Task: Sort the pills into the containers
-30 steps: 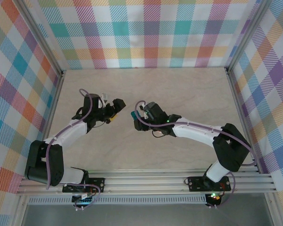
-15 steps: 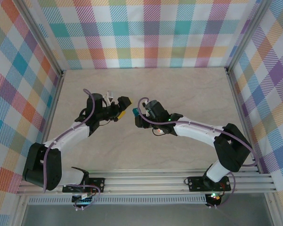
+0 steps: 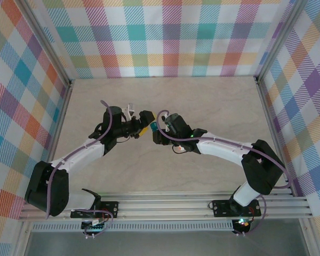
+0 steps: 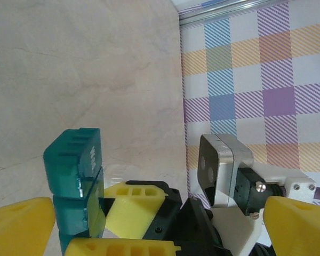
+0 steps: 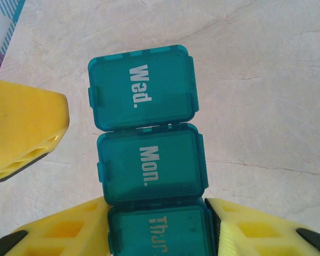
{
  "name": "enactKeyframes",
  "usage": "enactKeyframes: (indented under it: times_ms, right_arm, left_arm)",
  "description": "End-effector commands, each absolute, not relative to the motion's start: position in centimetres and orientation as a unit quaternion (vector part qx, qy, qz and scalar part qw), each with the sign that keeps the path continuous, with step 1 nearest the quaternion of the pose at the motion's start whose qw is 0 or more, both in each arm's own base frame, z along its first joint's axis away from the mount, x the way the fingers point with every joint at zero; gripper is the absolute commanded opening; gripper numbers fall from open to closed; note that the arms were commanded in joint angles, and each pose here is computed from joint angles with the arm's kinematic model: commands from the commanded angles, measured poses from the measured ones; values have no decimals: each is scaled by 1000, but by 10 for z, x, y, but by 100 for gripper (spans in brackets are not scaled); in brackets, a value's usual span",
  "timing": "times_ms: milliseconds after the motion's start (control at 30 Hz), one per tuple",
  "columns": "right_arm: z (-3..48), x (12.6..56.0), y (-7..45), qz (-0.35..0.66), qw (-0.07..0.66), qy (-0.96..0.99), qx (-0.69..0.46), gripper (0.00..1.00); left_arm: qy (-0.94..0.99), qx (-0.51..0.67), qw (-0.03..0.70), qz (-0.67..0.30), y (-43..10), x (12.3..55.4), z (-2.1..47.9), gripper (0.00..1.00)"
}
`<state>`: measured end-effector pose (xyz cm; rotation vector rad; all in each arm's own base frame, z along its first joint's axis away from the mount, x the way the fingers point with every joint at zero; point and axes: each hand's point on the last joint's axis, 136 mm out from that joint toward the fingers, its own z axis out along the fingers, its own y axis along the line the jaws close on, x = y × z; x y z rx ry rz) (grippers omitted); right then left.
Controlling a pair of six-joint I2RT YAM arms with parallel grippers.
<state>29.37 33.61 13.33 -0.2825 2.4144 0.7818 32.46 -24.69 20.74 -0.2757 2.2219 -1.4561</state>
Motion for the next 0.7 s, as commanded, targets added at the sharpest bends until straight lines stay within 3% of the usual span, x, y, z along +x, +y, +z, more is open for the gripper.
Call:
enactKeyframes:
  times_ms: [0,667]
  right_arm:
    - [136,295,337,307,292,900,-101,46]
    - [140,295,333,311,298,897,-94,46]
  left_arm:
    - [797,-85,252,-543,-257,330,227,100]
    - [815,-102,265,-505,-251,331,215,100]
